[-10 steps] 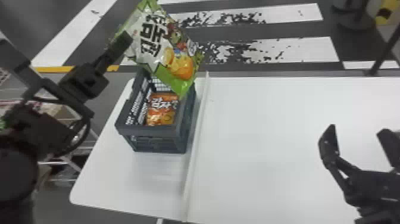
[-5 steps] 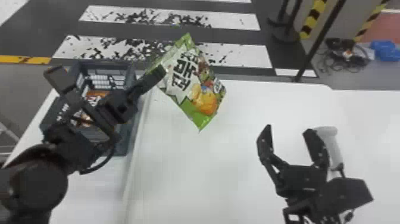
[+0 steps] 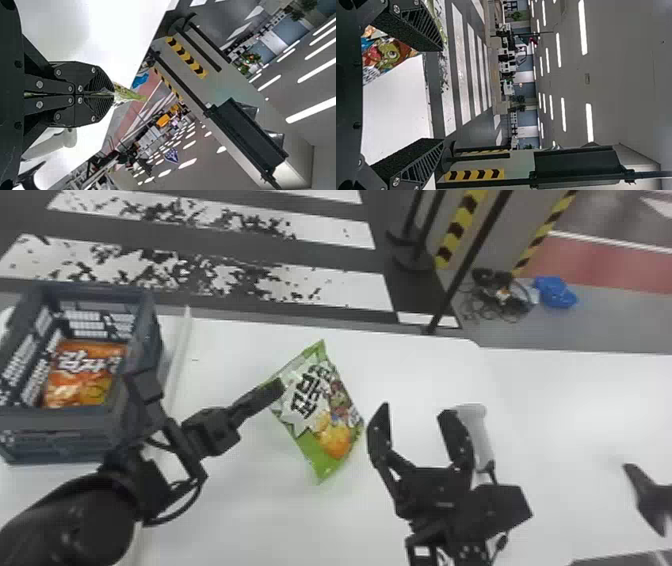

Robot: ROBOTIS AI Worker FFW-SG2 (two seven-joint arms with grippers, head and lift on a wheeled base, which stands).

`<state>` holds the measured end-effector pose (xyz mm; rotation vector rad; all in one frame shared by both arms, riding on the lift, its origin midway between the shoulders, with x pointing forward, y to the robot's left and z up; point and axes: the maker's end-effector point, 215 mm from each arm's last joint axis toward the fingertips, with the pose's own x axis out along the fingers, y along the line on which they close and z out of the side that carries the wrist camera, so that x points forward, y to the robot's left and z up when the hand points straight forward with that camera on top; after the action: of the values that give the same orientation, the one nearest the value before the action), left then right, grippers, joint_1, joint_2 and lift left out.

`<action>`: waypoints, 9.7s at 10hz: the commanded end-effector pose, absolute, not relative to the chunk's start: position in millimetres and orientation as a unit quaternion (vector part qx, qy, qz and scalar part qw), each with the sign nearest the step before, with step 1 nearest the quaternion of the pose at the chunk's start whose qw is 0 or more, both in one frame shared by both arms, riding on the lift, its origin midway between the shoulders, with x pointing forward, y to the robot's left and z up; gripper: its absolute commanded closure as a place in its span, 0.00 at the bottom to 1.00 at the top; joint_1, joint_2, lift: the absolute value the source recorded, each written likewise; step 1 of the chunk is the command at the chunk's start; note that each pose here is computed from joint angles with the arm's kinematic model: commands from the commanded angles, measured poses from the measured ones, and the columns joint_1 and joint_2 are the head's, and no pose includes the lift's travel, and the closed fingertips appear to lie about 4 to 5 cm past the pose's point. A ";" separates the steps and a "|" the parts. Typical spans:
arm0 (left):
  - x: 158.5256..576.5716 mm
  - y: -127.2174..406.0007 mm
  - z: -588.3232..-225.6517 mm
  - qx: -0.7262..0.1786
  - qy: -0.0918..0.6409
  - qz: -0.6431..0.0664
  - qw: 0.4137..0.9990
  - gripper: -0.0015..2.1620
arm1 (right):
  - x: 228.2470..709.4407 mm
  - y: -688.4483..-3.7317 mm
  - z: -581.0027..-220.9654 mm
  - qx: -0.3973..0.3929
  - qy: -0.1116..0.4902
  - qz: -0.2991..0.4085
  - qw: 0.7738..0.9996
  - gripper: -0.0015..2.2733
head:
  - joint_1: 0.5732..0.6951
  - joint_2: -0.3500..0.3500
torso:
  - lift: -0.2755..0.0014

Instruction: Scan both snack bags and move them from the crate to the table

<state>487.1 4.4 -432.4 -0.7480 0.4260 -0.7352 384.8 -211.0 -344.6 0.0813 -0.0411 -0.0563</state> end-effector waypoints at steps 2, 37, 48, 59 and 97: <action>487.3 1.0 -465.7 -0.311 0.225 -0.331 0.862 0.49 | 384.3 -209.7 -347.2 0.041 -0.018 -0.027 0.999 0.05 | 1.00 0.12 | 0.68; 450.5 262.3 -347.5 -0.023 0.060 -0.021 0.998 0.04 | 445.2 -205.1 -368.4 -0.215 0.039 0.122 0.968 0.99 | 1.00 0.57 | 0.68; 451.4 270.5 -351.2 -0.021 0.064 -0.020 0.998 0.04 | 396.8 -231.8 -493.5 -0.748 0.022 0.130 0.650 0.00 | 1.00 0.57 | 0.68; 450.1 272.1 -354.4 -0.031 0.067 -0.019 0.997 0.04 | 425.2 -270.6 -409.8 -0.087 0.170 0.218 0.957 1.00 | 1.00 0.47 | 0.68; 452.8 265.5 -355.8 -0.037 0.065 -0.031 0.997 0.04 | 397.8 -87.0 -525.3 -0.186 0.227 0.350 0.890 0.99 | 1.00 0.86 | 0.68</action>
<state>452.8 265.7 -355.7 -0.0742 0.1299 -0.0615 397.9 -81.9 -523.8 -0.3840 0.4665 0.7330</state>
